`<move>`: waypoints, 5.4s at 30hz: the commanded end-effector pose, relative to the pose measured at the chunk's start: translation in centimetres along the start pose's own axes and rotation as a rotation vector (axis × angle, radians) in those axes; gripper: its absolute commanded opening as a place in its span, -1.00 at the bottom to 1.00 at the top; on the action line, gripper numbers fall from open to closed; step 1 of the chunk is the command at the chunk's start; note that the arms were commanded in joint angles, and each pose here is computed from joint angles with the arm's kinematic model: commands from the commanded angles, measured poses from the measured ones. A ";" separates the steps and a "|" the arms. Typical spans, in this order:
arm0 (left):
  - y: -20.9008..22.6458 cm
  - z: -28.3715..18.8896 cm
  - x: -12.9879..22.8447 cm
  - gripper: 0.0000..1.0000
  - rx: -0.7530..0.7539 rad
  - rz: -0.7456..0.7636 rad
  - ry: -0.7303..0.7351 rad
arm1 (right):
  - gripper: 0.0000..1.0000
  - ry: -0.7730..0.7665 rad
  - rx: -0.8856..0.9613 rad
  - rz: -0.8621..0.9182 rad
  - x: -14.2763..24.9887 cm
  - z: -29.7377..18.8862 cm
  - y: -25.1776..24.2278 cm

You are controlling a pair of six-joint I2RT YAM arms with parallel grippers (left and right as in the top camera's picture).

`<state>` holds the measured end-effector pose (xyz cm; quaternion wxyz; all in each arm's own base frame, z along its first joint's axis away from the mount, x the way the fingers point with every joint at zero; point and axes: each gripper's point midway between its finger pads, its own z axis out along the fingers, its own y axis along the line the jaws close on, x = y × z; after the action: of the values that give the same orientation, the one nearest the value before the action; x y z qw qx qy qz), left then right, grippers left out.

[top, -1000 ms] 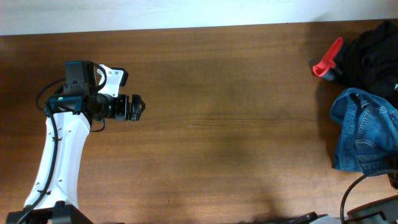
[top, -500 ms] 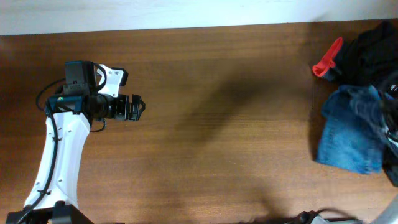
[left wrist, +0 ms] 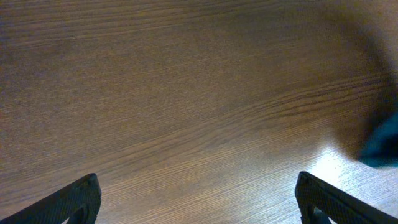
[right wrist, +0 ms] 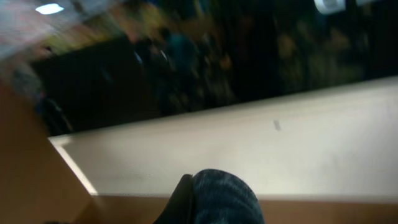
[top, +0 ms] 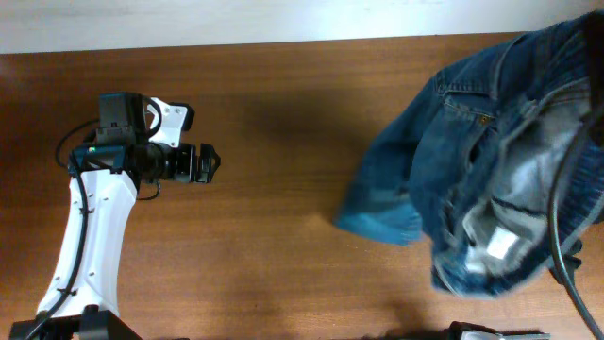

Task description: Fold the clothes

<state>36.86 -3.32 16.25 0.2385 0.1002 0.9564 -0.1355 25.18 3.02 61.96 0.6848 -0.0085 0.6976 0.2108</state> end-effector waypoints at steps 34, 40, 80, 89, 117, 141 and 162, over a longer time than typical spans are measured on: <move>-0.3 -0.1 -0.6 0.99 0.013 0.001 -0.013 | -0.92 -0.199 -0.432 0.215 -8.0 4.7 6.8; -0.3 -0.1 -0.6 0.99 0.013 0.001 -0.013 | -0.92 -0.207 -0.014 0.074 -6.2 5.0 0.4; -8.4 -20.8 -9.9 -0.25 0.077 0.182 -0.445 | -0.92 0.363 0.018 -0.092 13.8 17.0 8.8; -11.4 -35.4 -9.4 -0.24 -0.108 0.241 -0.779 | -0.73 0.475 -0.198 -0.034 25.0 24.3 20.8; -8.6 -10.4 -7.0 -0.42 0.073 0.133 0.102 | 0.57 0.892 0.431 0.134 25.5 16.2 -7.9; -16.5 14.4 7.0 0.54 -0.323 0.547 0.352 | 0.84 0.930 0.402 0.079 25.8 15.8 -8.5; -12.1 -2.7 -7.0 -1.00 -0.717 0.465 0.064 | 0.84 0.932 0.398 0.072 25.8 15.8 -8.5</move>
<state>36.13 -16.36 12.71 0.1216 0.3045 0.9061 0.2672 41.24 7.16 35.39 0.2860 0.0553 0.9542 0.0681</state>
